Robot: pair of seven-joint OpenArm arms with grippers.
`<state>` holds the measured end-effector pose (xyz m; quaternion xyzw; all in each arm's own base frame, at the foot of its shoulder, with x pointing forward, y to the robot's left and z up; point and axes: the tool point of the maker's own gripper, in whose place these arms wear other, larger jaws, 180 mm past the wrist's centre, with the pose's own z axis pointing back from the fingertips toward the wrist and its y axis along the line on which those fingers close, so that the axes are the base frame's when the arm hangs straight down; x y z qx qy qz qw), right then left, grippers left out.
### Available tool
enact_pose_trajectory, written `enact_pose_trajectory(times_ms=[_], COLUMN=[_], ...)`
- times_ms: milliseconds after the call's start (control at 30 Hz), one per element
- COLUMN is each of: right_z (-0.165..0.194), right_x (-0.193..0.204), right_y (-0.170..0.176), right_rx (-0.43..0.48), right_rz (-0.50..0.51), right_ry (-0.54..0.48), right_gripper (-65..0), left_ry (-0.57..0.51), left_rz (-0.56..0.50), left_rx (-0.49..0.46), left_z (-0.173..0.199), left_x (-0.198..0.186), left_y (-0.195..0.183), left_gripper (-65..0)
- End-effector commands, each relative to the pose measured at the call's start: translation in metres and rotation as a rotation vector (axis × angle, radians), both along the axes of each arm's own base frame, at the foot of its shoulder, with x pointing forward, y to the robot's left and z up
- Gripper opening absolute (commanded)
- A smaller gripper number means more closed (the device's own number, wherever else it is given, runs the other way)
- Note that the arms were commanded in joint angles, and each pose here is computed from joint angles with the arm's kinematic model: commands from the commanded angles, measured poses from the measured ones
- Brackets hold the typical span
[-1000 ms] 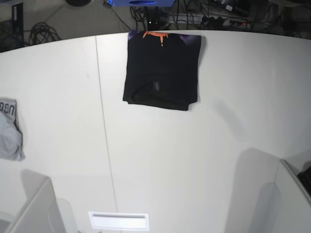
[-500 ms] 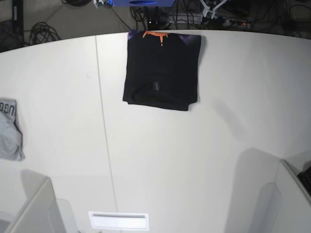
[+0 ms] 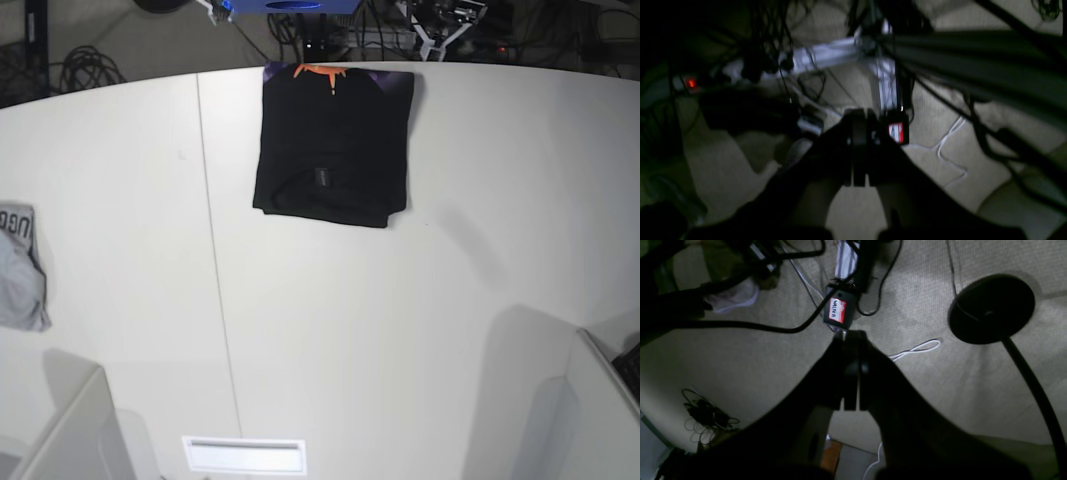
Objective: Fold the T-shirt properly
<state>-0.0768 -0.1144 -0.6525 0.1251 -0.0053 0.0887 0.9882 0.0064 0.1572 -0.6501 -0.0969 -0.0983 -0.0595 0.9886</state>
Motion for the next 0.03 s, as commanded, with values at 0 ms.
enact_pose_trajectory(times_ms=[0], right_z=[0.0006], right_x=[-0.0017], right_y=[-0.0008], right_rx=[0.004], right_rz=[-0.003], right_ry=[-0.001], right_gripper=[-65.0], left_ry=[-0.010], left_rz=[0.000], left_rx=[-0.008], left_z=[0.0016], left_x=[-0.0055], left_y=[0.0002], left_gripper=[-65.0])
